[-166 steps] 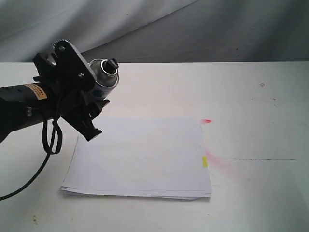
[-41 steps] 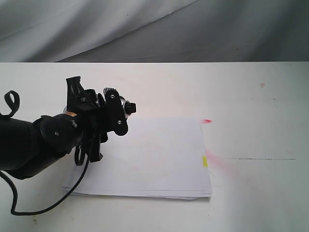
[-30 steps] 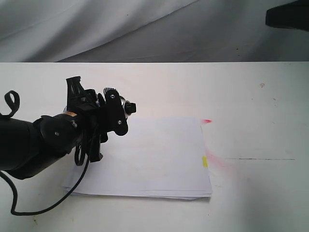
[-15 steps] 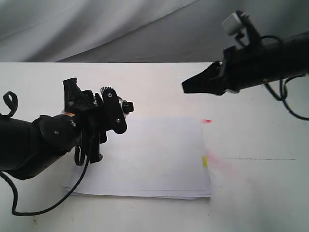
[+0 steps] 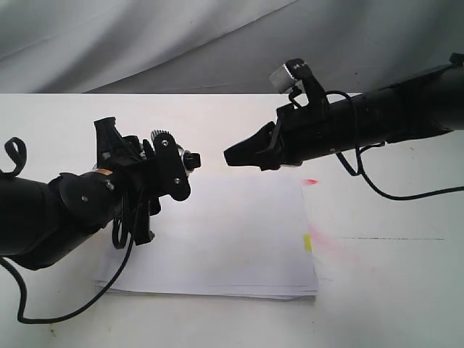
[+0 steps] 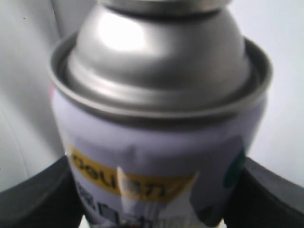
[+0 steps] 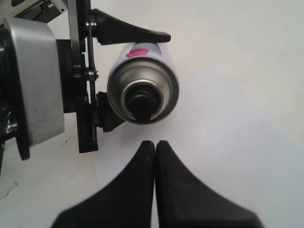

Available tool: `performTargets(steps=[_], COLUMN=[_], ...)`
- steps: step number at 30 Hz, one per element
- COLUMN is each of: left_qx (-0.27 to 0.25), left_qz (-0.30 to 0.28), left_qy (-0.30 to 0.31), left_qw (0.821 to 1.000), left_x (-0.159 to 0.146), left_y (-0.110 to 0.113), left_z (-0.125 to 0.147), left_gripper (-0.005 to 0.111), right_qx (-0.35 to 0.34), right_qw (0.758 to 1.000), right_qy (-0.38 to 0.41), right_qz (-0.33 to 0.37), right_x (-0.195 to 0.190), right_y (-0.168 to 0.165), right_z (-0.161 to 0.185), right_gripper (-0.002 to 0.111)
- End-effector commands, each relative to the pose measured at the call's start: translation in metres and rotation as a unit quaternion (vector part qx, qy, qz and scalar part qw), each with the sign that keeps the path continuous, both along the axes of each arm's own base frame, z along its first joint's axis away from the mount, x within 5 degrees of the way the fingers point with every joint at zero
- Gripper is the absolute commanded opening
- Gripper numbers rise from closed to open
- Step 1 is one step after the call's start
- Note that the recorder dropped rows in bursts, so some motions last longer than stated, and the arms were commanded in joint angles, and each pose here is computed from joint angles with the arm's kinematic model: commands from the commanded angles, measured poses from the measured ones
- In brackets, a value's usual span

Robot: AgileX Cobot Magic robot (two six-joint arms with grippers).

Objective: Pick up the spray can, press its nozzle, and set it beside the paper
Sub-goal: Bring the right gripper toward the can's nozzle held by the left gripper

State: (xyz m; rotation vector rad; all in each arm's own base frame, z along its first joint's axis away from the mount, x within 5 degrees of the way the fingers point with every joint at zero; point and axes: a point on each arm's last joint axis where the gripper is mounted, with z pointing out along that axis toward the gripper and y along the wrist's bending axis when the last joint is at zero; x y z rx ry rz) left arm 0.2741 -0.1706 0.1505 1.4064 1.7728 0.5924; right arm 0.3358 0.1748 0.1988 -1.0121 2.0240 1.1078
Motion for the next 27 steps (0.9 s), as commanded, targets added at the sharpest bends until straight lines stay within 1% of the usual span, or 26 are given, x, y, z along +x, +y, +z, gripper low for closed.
performTargets(steps=[1, 3, 6, 13, 17, 27], left_qx=[-0.007, -0.007, -0.007, -0.018, -0.019, -0.017], left_qz=[0.009, 0.009, 0.009, 0.031, 0.032, 0.033], left_qy=[-0.021, -0.021, -0.021, -0.010, -0.010, -0.012], left_qw=[1.000, 1.000, 1.000, 0.999, 0.999, 0.999], left_x=[0.003, 0.003, 0.003, 0.002, 0.002, 0.003], left_y=[-0.001, -0.001, -0.001, 0.001, 0.001, 0.001], left_z=[0.008, 0.008, 0.008, 0.006, 0.006, 0.007], left_gripper=[0.000, 0.000, 0.000, 0.000, 0.000, 0.000], right_qx=[0.007, 0.001, -0.017, -0.022, -0.033, -0.044], right_qw=[1.000, 0.999, 0.998, 0.997, 0.996, 0.997], right_qy=[-0.013, -0.008, -0.003, -0.006, -0.016, -0.028], right_qz=[0.015, 0.039, 0.055, 0.078, 0.075, 0.054], right_x=[0.014, 0.021, 0.029, 0.021, 0.019, 0.024], right_y=[0.007, 0.010, 0.016, 0.034, 0.042, 0.039], right_z=[0.008, 0.011, 0.013, 0.011, 0.009, 0.008], right_gripper=[0.000, 0.000, 0.000, 0.000, 0.000, 0.000])
